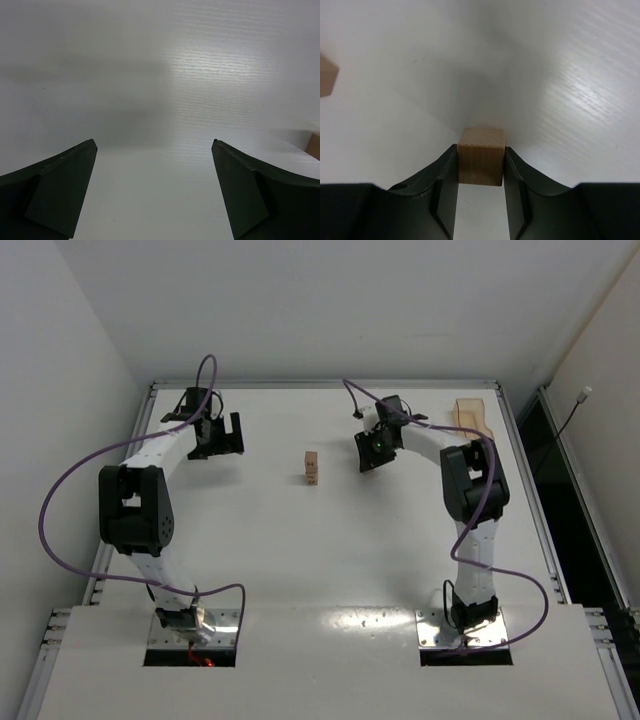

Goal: Build the wood block tower

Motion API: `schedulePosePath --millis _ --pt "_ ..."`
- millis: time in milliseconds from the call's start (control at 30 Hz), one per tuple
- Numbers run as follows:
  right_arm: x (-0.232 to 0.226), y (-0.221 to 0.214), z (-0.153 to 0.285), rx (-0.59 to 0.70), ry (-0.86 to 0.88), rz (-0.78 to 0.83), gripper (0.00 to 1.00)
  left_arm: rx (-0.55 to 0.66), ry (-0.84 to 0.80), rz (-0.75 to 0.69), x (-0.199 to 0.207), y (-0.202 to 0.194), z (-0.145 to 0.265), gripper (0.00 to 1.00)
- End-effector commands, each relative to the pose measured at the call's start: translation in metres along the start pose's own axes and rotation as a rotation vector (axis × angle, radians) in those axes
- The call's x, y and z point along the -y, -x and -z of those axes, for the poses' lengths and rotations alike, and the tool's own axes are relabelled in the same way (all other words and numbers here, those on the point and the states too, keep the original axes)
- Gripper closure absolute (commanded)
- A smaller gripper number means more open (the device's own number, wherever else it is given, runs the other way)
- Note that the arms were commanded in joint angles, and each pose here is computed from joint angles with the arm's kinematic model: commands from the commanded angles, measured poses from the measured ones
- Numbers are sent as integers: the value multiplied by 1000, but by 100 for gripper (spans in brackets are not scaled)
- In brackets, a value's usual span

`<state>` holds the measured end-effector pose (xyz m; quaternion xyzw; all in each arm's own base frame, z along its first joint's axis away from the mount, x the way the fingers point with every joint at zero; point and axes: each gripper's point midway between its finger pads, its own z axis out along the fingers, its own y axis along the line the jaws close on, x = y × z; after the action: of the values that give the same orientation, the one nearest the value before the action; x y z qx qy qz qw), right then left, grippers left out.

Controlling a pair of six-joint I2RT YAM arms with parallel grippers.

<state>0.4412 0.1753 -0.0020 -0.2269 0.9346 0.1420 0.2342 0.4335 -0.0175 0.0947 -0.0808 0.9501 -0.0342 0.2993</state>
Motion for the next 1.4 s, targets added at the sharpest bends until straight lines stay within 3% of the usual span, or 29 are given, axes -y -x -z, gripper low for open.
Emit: schedulePosePath --millis 0,133,200,233,533,867,1367 --pt "-23 44 50 99 109 92 100 39 -16 -1 1 14 5 0" --pt "-34 73 85 112 212 295 100 38 -25 -1 3 14 5 0" --pt "-41 64 89 45 278 325 100 38 -25 -1 3 14 5 0" --pt "-39 83 101 85 283 397 100 38 -25 -1 3 14 5 0" --pt "-54 106 129 134 370 675 100 45 -36 -1 5 16 8 0" --pt "-96 132 147 242 407 826 100 45 -36 -1 5 16 8 0" --pt "-151 117 124 174 475 949 100 54 -38 8 6 20 9 0"
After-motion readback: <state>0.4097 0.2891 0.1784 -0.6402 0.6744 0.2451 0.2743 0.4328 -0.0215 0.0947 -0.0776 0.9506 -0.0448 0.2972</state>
